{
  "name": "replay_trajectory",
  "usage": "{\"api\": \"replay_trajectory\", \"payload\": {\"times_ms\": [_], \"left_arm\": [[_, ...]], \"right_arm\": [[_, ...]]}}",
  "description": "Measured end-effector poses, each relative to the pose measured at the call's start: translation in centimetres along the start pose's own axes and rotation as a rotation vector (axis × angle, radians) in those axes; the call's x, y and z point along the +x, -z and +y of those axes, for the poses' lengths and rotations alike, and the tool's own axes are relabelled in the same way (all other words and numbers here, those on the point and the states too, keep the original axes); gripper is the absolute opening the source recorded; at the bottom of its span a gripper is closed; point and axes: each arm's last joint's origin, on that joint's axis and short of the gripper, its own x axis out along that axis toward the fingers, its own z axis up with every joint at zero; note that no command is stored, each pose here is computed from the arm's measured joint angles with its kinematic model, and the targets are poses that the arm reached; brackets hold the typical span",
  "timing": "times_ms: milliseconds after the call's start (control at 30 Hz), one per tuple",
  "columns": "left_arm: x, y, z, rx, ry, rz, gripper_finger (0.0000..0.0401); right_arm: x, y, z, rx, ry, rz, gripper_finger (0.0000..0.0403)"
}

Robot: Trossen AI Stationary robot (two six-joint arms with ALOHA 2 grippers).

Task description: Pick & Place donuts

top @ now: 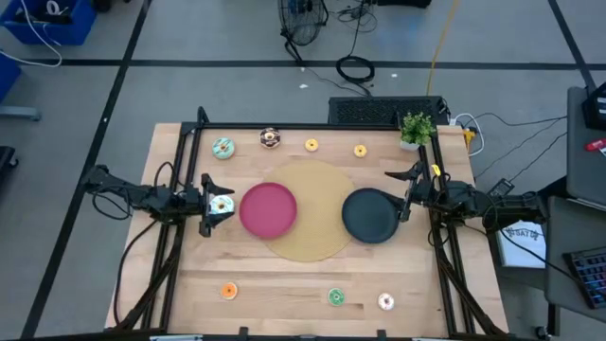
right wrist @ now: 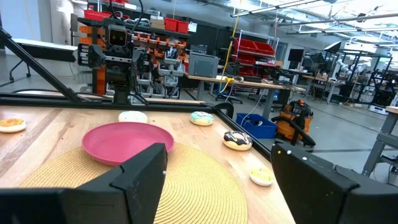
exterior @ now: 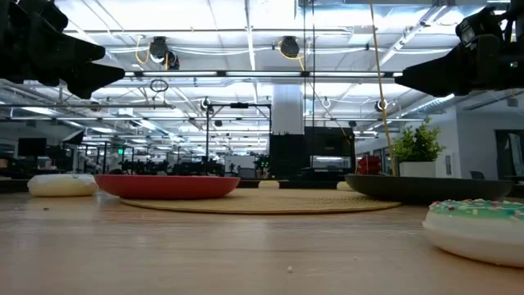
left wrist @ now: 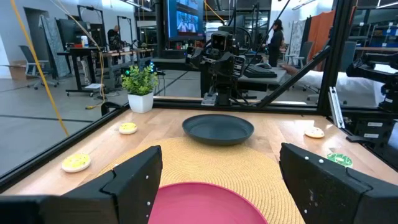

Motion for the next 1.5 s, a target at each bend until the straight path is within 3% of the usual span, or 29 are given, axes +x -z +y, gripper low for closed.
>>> {"api": "replay_trajectory", "payload": {"times_ms": [1000,1233,1300,1500], "left_arm": [[0.0,0.0,0.0,0.000,0.000,0.000,0.0319],[0.0,0.0,0.0,0.000,0.000,0.000,0.0319],[0.0,0.0,0.0,0.000,0.000,0.000,0.0319],[0.0,0.0,0.0,0.000,0.000,0.000,0.0319]], "right_arm": [[0.0,-0.2,0.0,0.019,0.002,-0.022,0.0270],[0.0,-0.7,-0.2,0.581,0.009,-0.077,0.0270],[-0.1,-1.0,-0.4,0.649,0.054,-0.110,0.0270],[-0.1,-1.1,-0.6,0.671,0.136,-0.142,0.0270]]}}
